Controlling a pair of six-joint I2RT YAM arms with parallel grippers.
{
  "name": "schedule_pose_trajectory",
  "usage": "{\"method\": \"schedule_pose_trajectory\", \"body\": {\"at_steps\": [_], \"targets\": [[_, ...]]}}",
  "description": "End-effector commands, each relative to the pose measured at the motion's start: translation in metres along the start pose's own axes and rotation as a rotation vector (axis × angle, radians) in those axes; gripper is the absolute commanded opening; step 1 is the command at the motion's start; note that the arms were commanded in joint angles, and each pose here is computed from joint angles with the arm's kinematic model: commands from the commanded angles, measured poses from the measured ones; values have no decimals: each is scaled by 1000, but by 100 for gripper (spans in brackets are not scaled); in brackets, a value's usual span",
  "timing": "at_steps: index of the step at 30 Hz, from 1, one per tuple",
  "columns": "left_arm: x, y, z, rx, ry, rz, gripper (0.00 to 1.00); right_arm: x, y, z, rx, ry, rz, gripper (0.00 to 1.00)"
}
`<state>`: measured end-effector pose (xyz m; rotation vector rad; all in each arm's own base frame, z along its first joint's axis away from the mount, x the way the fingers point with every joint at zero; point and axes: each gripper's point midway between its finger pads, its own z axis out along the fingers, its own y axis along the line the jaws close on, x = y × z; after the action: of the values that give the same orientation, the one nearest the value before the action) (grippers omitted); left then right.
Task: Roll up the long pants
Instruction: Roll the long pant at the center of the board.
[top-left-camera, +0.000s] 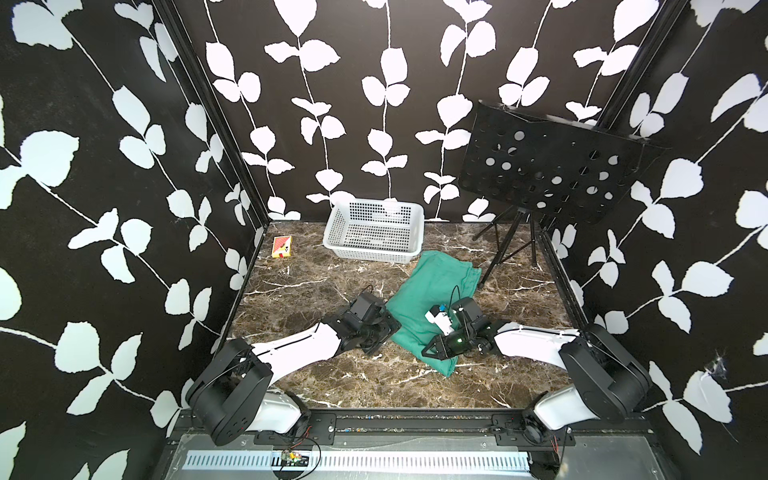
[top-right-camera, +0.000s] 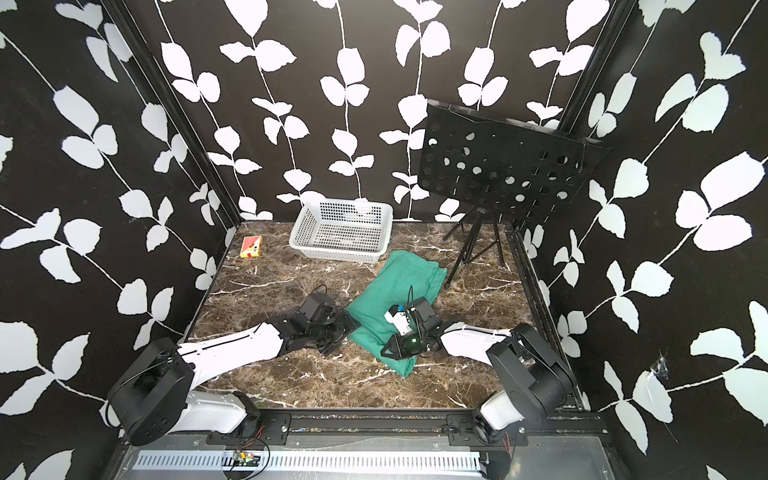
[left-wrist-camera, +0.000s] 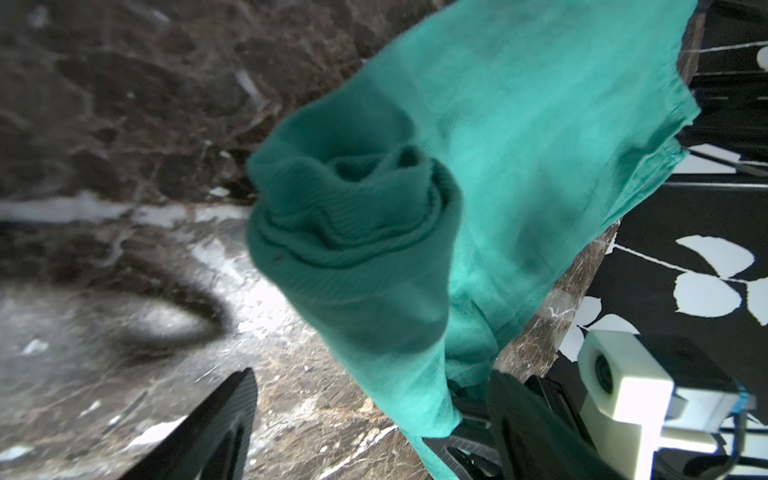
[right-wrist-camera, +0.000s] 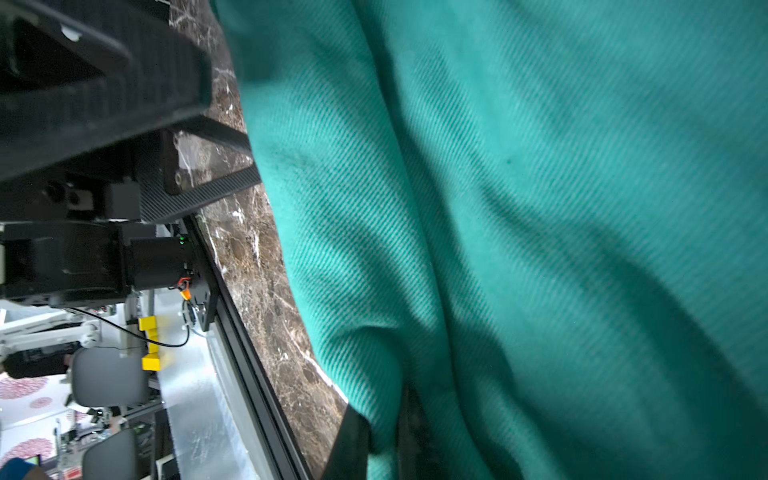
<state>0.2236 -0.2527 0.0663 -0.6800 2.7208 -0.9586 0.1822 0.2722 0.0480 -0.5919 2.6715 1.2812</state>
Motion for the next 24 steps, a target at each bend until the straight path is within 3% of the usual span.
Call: {"method": "schedule_pose_trajectory", "body": {"at_steps": [1, 15, 18, 22, 24], "targets": [[-2, 10, -5, -16, -23, -31, 86, -1, 3, -2, -24, 24, 56, 0], [-1, -8, 12, 30, -9, -39, 84, 0, -10, 2, -13, 32, 147, 0], [-6, -18, 21, 32, -14, -34, 74, 1, -10, 1, -17, 35, 158, 0], [-12, -18, 33, 15, -30, -70, 46, 6, -16, -3, 22, 37, 173, 0], [-14, -15, 37, -4, -32, -88, 32, 8, -21, -6, 60, 36, 180, 6]]}}
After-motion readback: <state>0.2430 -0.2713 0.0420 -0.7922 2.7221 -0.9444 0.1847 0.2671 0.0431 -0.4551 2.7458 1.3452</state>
